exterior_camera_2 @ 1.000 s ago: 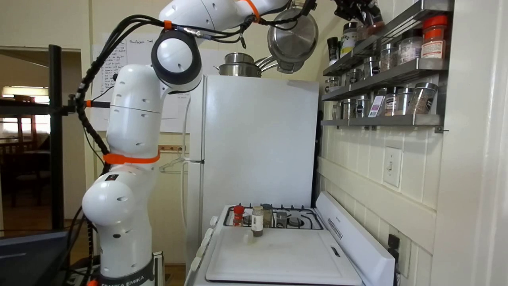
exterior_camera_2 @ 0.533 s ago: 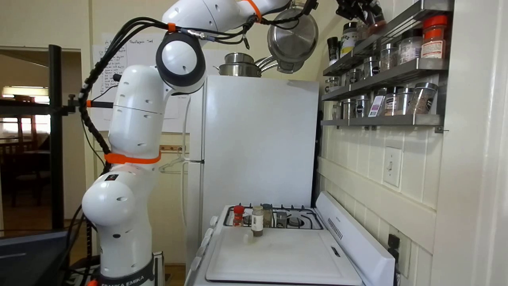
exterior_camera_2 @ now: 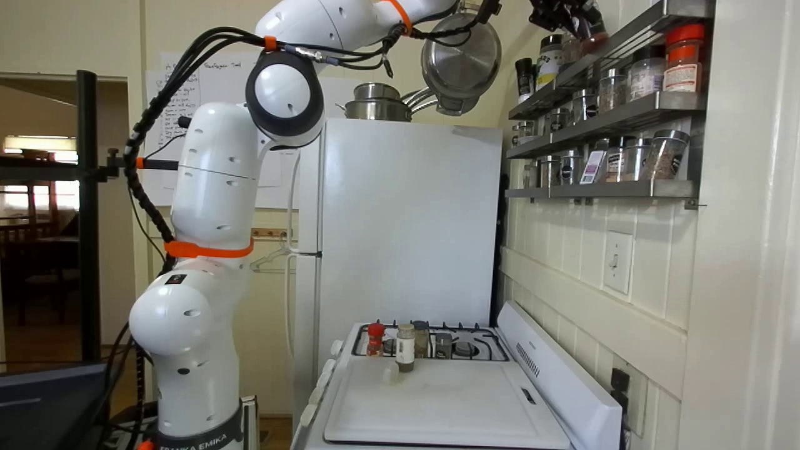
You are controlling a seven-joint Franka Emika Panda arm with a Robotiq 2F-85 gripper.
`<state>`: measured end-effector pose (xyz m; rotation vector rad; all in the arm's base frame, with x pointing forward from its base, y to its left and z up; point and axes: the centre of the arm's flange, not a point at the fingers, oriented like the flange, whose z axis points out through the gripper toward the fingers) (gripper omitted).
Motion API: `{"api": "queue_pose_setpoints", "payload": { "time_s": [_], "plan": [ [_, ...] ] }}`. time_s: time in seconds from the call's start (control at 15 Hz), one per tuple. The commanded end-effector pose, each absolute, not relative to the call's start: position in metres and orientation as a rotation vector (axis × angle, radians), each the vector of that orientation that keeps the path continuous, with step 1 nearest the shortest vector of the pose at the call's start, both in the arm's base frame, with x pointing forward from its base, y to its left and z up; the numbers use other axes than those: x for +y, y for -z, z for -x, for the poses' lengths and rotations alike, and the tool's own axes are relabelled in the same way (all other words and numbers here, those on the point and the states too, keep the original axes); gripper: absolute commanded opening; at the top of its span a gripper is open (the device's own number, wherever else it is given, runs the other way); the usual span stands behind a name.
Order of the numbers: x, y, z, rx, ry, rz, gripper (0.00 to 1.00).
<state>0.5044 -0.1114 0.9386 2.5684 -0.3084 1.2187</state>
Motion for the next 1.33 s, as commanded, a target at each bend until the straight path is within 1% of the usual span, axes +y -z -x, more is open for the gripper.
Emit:
{"api": "queue_pose_setpoints", "payload": {
  "time_s": [0.0, 0.73, 1.27],
  "plan": [
    [-0.109, -0.945, -0.504, -0.31, -1.268, -2.558, 0.16],
    [-0.112, -0.946, -0.514, -0.319, -1.335, -2.543, 0.16],
    [-0.118, -0.945, -0.522, -0.342, -1.309, -2.575, 0.16]
  ]
}}
